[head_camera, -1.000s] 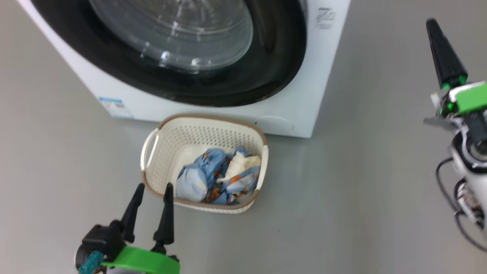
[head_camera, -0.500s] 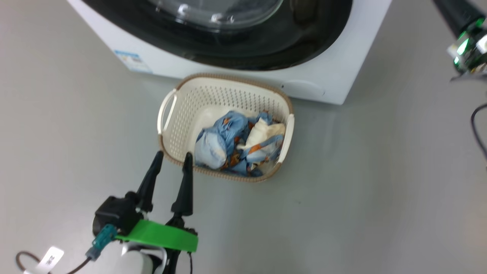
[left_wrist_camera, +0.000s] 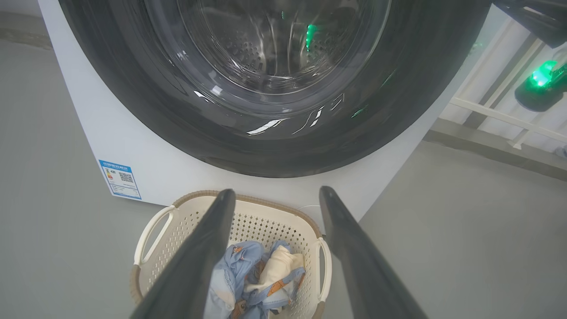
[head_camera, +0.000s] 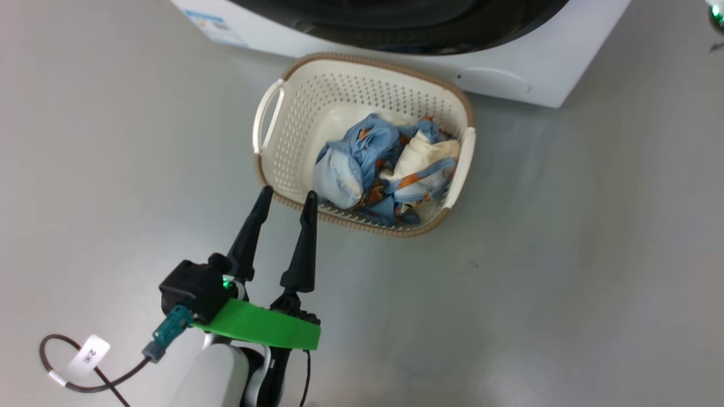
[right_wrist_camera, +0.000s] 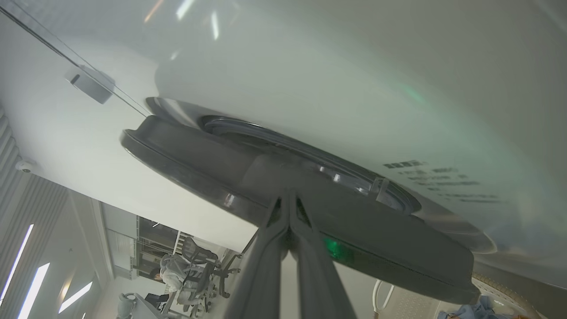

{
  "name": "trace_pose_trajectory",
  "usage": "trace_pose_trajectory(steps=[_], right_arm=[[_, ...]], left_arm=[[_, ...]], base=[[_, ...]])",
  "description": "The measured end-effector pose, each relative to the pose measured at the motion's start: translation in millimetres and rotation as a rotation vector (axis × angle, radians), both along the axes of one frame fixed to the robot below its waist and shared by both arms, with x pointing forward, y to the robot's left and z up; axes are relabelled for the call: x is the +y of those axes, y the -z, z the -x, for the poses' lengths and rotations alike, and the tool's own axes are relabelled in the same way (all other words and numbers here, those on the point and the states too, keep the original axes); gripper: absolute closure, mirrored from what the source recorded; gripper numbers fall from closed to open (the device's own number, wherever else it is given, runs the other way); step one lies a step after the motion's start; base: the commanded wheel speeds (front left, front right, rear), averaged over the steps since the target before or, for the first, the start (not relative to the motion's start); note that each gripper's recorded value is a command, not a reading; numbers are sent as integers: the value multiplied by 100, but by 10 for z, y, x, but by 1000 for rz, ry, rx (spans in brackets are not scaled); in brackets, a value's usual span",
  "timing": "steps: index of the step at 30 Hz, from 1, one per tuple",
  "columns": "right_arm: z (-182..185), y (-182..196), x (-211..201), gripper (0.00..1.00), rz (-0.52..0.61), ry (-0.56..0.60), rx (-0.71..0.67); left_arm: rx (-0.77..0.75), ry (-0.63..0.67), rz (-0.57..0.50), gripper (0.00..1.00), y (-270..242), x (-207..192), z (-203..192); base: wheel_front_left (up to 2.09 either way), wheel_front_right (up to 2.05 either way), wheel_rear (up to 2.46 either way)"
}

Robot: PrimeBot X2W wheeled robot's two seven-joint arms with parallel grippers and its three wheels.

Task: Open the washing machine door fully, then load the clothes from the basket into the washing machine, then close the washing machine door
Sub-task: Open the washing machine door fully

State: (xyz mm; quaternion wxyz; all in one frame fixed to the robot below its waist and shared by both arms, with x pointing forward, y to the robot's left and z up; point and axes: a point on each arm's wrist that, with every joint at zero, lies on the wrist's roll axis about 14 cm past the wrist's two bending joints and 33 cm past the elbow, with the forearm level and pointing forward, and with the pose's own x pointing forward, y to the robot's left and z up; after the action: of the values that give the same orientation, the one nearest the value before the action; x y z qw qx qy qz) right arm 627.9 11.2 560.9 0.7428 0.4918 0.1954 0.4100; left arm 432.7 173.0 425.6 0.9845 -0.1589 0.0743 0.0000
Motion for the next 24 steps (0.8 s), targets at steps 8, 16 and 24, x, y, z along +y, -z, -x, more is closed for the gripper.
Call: trace_pose_trajectory(steps=[8, 16, 24], right_arm=[[-151, 94, 199, 100, 2, -36, -14], [-229, 167, 329, 100, 17, -55, -29], [-146, 64, 404, 100, 31, -78, -47]], left_arm=[[21, -7, 1, 0, 82, 20, -46], [42, -26, 10, 0, 149, 59, -50], [17, -28, 15, 0, 49, 58, -46]], base=[[0, 0, 0], [0, 0, 0], [0, 0, 0]])
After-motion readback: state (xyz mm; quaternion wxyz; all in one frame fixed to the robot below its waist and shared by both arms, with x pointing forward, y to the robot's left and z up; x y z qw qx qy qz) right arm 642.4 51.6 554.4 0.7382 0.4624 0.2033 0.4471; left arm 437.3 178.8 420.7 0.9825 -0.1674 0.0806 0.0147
